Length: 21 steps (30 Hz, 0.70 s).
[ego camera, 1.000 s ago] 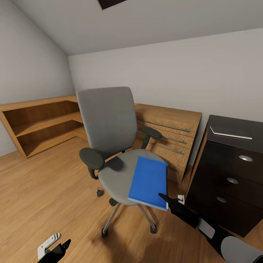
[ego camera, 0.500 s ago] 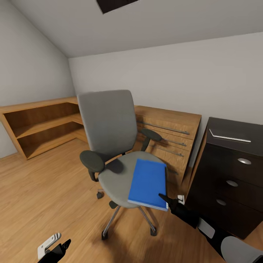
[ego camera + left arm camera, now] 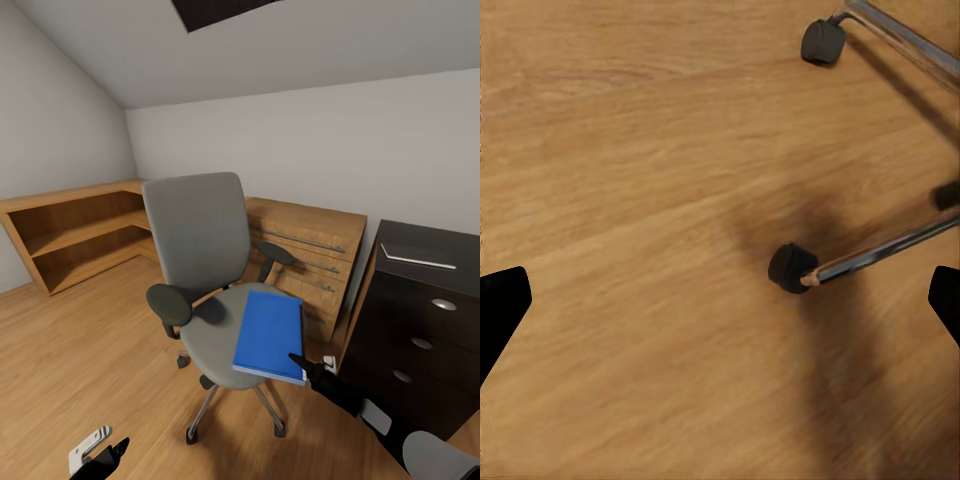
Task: In the bedroom, organize the workspace by keeping the computer under the desk, ensuring the monitor is on the desk, placing the keyboard on the desk next to the monitor, placing the mouse on the desk next to the keyboard, moving the folder from the swivel chair onto the desk next to the mouse, stacking the notebook on top of the folder with the pen on top of the notebook, and positioning the swivel chair next to the desk.
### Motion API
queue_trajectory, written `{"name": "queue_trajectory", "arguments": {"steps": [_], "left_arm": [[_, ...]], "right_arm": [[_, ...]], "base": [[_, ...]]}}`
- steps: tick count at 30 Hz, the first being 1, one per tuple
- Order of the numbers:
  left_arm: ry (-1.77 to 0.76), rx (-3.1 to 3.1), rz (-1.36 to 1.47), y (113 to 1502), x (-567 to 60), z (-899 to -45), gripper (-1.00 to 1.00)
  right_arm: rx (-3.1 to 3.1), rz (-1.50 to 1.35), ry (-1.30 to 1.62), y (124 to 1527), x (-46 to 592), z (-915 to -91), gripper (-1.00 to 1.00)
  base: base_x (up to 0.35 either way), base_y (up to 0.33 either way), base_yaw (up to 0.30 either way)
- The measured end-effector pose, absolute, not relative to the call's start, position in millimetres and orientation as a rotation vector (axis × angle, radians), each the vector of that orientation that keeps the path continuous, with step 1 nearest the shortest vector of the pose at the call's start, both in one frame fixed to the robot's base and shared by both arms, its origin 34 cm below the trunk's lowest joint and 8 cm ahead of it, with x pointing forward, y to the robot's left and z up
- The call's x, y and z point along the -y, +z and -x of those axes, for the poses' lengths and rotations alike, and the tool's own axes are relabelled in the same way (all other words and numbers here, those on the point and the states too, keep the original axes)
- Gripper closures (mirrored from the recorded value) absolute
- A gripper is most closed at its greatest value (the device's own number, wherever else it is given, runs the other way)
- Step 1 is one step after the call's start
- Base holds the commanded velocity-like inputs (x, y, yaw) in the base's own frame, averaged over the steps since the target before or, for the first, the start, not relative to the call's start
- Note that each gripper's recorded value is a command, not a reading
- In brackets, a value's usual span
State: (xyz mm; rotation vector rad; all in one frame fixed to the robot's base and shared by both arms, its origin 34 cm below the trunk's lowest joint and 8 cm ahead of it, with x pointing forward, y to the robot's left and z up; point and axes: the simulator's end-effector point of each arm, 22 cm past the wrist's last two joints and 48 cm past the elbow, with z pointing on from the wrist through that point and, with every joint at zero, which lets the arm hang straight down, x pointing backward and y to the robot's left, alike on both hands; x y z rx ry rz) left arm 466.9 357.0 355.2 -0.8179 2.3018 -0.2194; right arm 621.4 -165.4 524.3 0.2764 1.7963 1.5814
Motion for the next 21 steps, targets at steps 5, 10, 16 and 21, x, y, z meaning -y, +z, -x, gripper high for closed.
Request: {"name": "queue_trajectory", "arguments": {"steps": [5, 10, 16, 21], "left_arm": [[-0.218, -2.307, 0.820, 364, -357, -468, -1.00], [-0.217, -2.308, 0.820, 375, -357, -470, -1.00], [-0.216, -2.310, 0.821, 387, -357, -473, -1.00], [-0.217, -2.310, 0.821, 398, -357, -475, -1.00]], "right_arm": [[-1.799, -0.275, 1.583, 535, 165, -624, 1.00], [-1.800, -0.274, 1.584, 546, 164, -627, 1.00], [-1.790, -0.279, 1.582, 561, 166, -631, 1.00], [-1.791, -0.281, 1.582, 571, 165, -633, 1.00]], "base": [[0.000, 0.000, 0.000], [0.000, 0.000, 0.000], [0.000, 0.000, 0.000], [0.000, 0.000, 0.000]]}}
